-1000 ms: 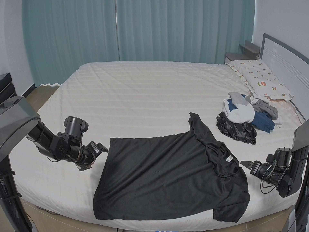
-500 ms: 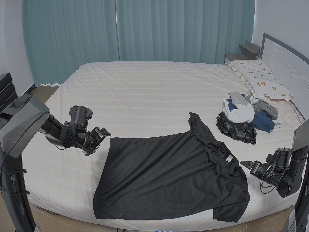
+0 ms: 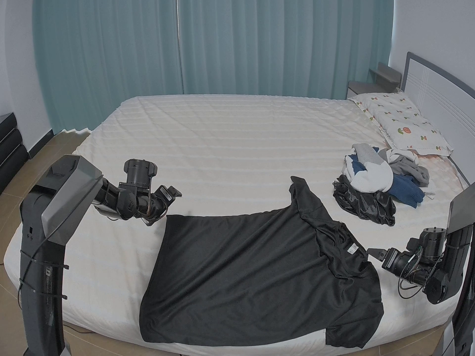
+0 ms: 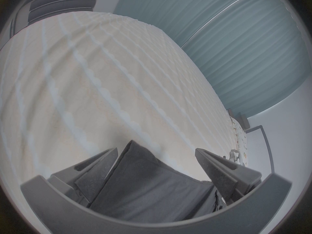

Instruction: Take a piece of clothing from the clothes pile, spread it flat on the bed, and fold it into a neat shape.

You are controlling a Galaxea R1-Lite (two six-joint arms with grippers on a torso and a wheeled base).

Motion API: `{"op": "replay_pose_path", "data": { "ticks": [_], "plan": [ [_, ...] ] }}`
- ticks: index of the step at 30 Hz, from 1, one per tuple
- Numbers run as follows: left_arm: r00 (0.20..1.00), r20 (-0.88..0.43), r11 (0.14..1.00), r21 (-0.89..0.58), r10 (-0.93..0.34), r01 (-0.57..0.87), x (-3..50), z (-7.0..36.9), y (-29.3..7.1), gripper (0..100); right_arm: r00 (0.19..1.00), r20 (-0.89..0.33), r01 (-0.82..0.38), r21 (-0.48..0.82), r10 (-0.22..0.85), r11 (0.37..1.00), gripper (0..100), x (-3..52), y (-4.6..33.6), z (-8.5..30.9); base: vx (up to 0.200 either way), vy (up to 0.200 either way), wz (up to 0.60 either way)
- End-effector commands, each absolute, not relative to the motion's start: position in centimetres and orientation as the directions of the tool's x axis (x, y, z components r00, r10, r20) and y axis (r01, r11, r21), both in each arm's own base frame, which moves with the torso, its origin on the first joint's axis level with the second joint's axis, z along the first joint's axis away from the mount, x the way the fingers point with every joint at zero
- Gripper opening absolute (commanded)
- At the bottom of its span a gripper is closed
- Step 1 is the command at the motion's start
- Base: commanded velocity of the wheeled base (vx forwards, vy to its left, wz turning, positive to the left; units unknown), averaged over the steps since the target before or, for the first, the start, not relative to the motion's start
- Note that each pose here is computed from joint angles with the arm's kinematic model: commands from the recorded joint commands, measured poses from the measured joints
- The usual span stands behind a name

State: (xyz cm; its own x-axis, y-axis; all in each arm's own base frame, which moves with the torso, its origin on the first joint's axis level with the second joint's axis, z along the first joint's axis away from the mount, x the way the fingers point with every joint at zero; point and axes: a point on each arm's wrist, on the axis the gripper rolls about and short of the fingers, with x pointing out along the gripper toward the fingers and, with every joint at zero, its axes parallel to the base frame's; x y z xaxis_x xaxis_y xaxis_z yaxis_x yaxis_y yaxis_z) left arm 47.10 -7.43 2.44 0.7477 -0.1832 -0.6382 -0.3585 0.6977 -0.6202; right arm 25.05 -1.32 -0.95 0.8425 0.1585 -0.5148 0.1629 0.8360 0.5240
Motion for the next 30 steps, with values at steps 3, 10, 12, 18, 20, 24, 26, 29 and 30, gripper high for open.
{"op": "replay_pose_path", "data": {
  "ticks": [3,10,12,18,20,24,26,29,30],
  "plan": [
    [0.732,-0.658,0.713,-0.599,-0.178,-0.364,48.8,-1.3,-7.7,100,0.839,-0.519,0.163,0.524,0.162,0.836,100,25.3,-1.3,-1.4,0.0,0.0,0.0],
    [0.74,-0.65,0.719,-0.598,-0.176,-0.354,49.3,-1.7,-7.8,100,0.84,-0.518,0.163,0.524,0.162,0.836,100,25.3,-1.3,-1.3,0.0,0.0,0.0],
    [0.742,-0.647,0.719,-0.599,-0.175,-0.353,49.4,-1.8,-7.8,100,0.84,-0.518,0.163,0.524,0.162,0.836,100,25.3,-1.3,-1.3,0.0,0.0,0.0],
    [0.748,-0.643,0.721,-0.595,-0.162,-0.355,49.9,-2.2,-7.8,0,0.837,-0.519,0.16,0.532,0.172,0.831,100,25.2,-0.9,-1.3,0.0,0.0,0.0],
    [0.753,-0.641,0.722,-0.59,-0.147,-0.361,50.0,-2.2,-7.8,0,0.838,-0.517,0.157,0.535,0.174,0.83,100,25.3,-0.9,-1.3,0.0,0.0,0.0],
    [0.776,-0.626,0.722,-0.572,-0.076,-0.389,50.3,-1.8,-7.4,0,0.837,-0.518,0.159,0.535,0.174,0.83,100,25.3,-0.9,-1.3,0.0,0.0,0.0],
    [0.79,-0.612,0.712,-0.575,-0.048,-0.402,50.6,-1.4,-6.8,0,0.837,-0.518,0.159,0.535,0.174,0.83,100,25.3,-0.9,-1.3,0.0,0.0,0.0],
    [0.81,-0.586,0.685,-0.59,-0.001,-0.427,51.4,-0.7,-5.0,0,0.837,-0.518,0.159,0.535,0.174,0.83,100,25.3,-0.9,-1.3,0.0,0.0,0.0],
    [0.813,-0.583,0.678,-0.595,0.005,-0.431,51.5,-0.7,-4.6,0,0.837,-0.518,0.159,0.535,0.174,0.83,100,25.3,-0.9,-1.3,0.0,0.0,0.0]
  ]
}}
